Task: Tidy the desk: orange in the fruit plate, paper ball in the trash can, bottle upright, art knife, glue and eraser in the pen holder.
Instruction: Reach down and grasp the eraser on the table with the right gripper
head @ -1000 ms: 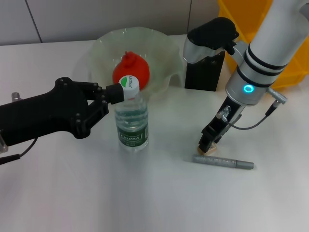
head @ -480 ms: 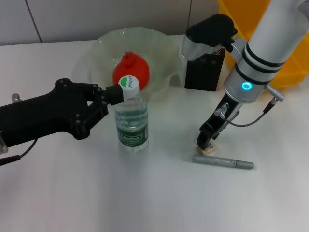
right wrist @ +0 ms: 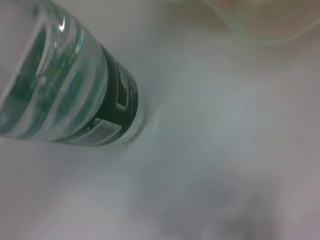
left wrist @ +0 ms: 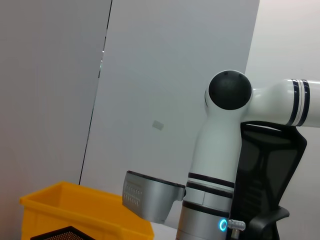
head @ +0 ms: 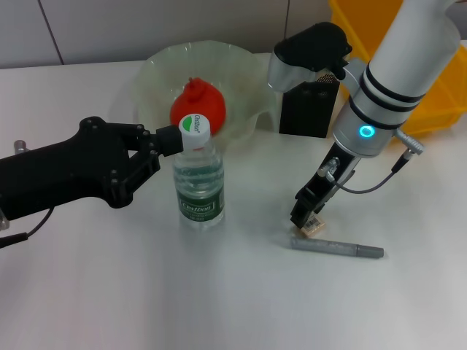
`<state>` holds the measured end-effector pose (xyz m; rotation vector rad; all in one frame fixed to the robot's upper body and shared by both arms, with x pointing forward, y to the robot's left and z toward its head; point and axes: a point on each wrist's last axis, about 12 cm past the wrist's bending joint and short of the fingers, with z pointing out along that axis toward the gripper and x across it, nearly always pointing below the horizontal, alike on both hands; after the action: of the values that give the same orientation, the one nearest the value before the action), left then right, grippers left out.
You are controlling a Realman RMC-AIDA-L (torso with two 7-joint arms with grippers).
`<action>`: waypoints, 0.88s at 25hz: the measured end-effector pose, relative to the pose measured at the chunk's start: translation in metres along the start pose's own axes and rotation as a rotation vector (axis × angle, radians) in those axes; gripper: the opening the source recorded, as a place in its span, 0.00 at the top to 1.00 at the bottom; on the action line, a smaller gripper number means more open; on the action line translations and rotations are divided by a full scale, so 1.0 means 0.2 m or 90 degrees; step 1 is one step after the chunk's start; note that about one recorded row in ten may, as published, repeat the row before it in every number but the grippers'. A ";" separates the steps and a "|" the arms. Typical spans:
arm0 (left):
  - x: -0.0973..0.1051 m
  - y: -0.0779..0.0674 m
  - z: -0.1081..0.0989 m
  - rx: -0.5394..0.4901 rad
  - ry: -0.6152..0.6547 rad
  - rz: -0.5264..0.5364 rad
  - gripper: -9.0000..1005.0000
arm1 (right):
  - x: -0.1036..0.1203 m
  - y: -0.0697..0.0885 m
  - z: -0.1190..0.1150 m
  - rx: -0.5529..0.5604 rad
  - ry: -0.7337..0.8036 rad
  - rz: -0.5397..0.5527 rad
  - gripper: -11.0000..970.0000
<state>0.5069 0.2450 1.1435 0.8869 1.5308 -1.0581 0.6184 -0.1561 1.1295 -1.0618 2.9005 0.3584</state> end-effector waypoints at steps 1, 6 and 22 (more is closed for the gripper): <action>0.00 0.00 0.00 0.000 0.000 0.000 0.99 | 0.00 0.00 0.00 0.000 0.001 0.000 0.51; 0.00 0.00 0.00 0.001 0.000 0.000 0.99 | 0.00 0.01 0.01 0.002 0.013 -0.004 0.49; 0.01 0.00 -0.01 0.004 0.001 -0.006 0.99 | 0.01 0.01 0.04 0.007 0.025 -0.009 0.46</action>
<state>0.5052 0.2457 1.1413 0.8855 1.5357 -1.0704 0.6148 -0.1538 1.1221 -1.0992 2.9247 0.3236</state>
